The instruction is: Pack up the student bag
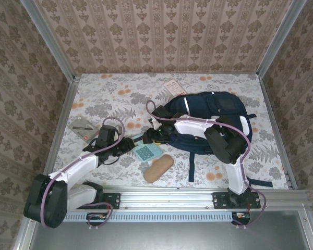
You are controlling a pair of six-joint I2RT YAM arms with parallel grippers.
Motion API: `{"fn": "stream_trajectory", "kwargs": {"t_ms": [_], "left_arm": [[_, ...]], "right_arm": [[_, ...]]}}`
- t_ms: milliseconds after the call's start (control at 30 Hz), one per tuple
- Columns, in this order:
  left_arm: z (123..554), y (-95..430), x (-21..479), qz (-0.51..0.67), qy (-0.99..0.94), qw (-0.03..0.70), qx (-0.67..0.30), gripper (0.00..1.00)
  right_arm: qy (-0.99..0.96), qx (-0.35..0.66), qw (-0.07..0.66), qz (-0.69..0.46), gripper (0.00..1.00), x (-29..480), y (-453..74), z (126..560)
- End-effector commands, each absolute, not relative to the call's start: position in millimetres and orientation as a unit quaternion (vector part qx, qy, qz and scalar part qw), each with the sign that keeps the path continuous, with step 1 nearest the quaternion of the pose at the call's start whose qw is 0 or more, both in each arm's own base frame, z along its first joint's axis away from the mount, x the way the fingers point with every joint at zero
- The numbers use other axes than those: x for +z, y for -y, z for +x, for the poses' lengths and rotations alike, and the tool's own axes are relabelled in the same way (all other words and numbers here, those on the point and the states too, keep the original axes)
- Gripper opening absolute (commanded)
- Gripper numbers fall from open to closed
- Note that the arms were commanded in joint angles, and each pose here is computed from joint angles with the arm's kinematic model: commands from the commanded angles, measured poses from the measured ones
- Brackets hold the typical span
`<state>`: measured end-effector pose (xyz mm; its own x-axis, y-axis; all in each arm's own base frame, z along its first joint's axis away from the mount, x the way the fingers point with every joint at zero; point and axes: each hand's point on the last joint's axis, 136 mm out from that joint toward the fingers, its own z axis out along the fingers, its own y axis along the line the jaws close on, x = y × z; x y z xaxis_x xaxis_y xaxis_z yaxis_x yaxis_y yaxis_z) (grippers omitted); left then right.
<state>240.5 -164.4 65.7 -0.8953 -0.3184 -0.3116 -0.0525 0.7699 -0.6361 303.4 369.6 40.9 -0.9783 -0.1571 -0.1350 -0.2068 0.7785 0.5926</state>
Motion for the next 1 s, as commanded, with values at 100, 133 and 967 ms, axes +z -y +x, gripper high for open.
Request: {"fn": "stream_trajectory", "kwargs": {"t_ms": [100,133,967], "left_arm": [[245,178,100,-0.07,-0.9,0.23,-0.364,0.25],[245,178,101,-0.07,-0.9,0.231,-0.364,0.25],[259,177,84,-0.028,-0.911,0.243,-0.333,0.52]], "right_arm": [[-0.94,0.308,0.086,-0.122,0.61,99,-354,311],[-0.941,0.297,0.097,-0.128,0.61,107,-350,312],[-0.965,0.108,0.158,-0.177,0.62,127,-290,323]]}}
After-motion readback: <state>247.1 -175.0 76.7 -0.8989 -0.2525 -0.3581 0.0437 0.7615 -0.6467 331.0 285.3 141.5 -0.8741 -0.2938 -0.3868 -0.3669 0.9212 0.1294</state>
